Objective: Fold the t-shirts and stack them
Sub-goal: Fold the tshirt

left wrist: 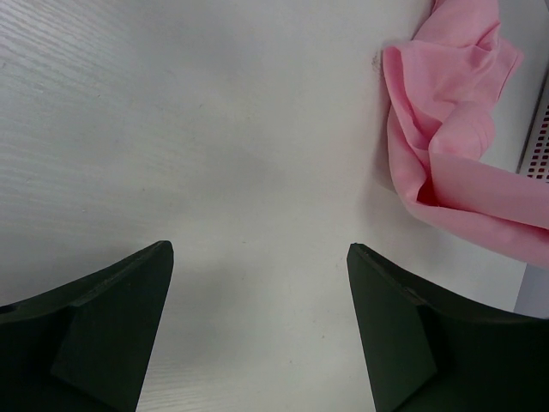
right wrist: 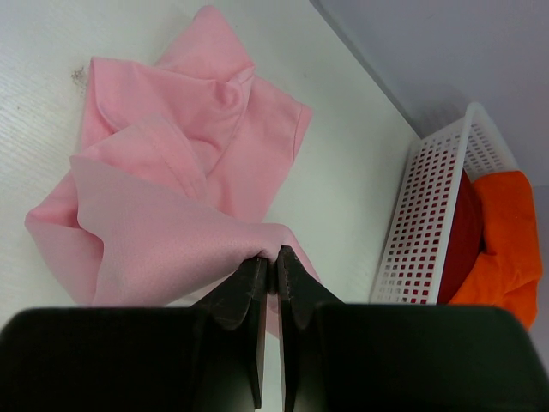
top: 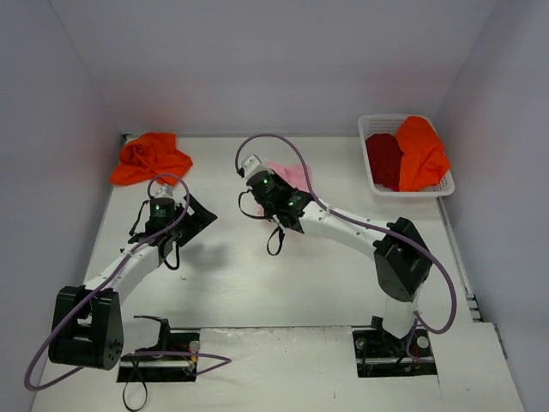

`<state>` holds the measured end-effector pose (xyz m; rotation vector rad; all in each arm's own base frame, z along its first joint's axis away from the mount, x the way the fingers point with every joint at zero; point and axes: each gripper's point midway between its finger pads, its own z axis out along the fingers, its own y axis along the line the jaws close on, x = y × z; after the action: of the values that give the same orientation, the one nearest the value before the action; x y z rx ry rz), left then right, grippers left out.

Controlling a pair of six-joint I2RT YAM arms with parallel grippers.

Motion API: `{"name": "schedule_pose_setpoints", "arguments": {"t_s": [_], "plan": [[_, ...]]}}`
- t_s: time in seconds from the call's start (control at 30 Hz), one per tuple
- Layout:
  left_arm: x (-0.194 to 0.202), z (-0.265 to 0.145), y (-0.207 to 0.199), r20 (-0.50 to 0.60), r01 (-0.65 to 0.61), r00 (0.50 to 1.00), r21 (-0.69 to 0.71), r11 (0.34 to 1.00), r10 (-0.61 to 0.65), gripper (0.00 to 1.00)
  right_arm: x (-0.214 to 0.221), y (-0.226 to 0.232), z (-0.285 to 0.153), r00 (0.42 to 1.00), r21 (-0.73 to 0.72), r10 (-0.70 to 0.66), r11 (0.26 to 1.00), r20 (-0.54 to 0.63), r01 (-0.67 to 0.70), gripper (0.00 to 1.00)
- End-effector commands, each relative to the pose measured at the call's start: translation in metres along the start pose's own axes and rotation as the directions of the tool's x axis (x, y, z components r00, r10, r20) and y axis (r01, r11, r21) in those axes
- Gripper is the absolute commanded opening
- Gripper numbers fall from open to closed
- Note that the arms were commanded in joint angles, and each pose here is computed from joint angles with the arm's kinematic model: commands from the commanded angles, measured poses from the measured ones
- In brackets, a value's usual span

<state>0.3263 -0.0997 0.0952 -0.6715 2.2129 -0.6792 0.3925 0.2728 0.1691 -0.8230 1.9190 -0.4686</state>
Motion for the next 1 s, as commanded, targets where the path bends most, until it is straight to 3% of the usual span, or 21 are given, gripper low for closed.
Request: {"name": "schedule_pose_setpoints", "arguments": {"t_s": [0.0,0.97], "plan": [[-0.017,0.000,-0.014,0.055,-0.013,0.998,0.055,0.998,0.010,0.77,-0.038,-0.025,-0.001,0.993,0.044,0.073,0.996,0.094,-0.078,0.00],[-0.016,0.003,-0.003,0.049,-0.003,0.999,0.040,0.999,0.001,0.77,-0.033,-0.025,0.079,0.983,-0.015,0.138,0.990,0.124,-0.137,0.00]]}}
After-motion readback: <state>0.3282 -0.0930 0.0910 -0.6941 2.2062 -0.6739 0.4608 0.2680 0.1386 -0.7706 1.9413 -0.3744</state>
